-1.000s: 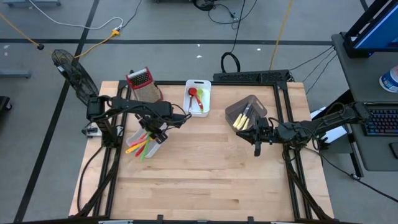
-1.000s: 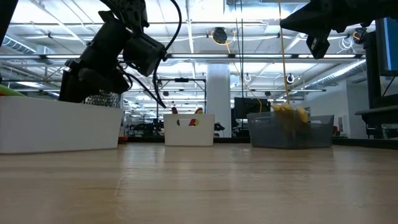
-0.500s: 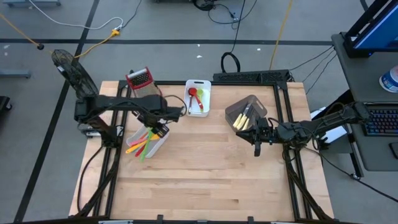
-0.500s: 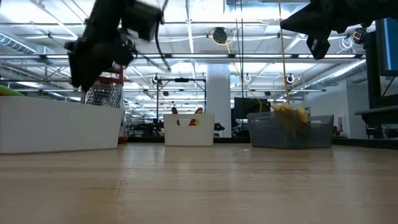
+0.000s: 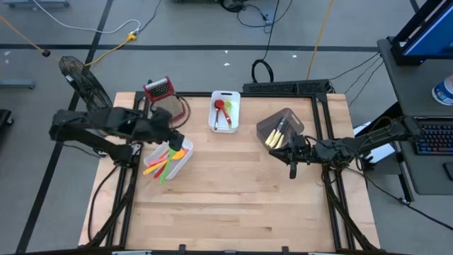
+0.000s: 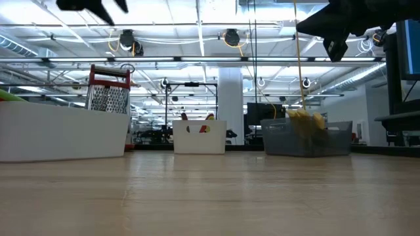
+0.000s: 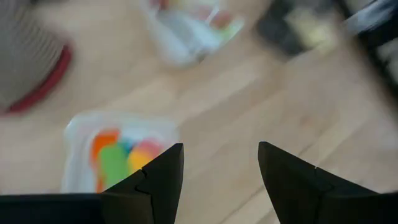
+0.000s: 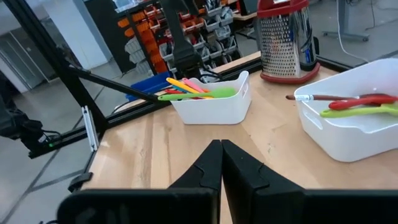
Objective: Pick & Place Kitchen Items
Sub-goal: Return to Home Position
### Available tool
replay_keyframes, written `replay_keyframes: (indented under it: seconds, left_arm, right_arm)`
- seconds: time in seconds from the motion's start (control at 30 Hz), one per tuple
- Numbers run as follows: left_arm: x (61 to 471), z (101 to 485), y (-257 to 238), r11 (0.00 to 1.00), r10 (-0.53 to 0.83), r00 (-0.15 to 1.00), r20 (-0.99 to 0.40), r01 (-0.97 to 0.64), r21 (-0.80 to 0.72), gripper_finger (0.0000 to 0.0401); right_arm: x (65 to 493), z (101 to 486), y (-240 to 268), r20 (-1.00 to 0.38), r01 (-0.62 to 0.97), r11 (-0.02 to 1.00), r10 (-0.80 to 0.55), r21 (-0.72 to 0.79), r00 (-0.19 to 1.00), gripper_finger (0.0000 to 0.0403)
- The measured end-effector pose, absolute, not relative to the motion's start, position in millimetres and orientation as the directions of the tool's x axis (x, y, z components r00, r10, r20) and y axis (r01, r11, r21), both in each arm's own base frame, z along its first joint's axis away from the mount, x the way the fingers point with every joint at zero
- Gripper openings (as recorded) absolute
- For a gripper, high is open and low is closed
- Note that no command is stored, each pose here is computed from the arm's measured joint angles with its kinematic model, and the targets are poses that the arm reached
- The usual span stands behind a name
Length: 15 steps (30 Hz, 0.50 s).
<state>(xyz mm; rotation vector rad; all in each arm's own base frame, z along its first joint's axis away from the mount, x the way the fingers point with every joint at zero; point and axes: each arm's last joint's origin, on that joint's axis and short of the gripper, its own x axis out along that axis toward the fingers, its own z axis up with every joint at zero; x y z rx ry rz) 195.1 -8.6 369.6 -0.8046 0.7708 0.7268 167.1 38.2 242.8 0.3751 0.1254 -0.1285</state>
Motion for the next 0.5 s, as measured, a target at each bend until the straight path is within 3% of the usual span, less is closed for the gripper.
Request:
replay_keyframes:
  seconds: [0.2,0.5]
  left_arm:
    - [185,390,-34,0.614,0.369,0.687,-0.626,-0.685,-0.391,0.0212]
    - [160,404,-51,0.701,0.390,0.790,-0.473,-0.588,-0.404,0.0211]
  right_arm:
    - [163,245,37,-0.136,0.142,0.932,-0.101,0.333,0.985,0.0004]
    - [143,252,31,-0.123,0.129,0.941,-0.095,0.312,0.988,0.0004]
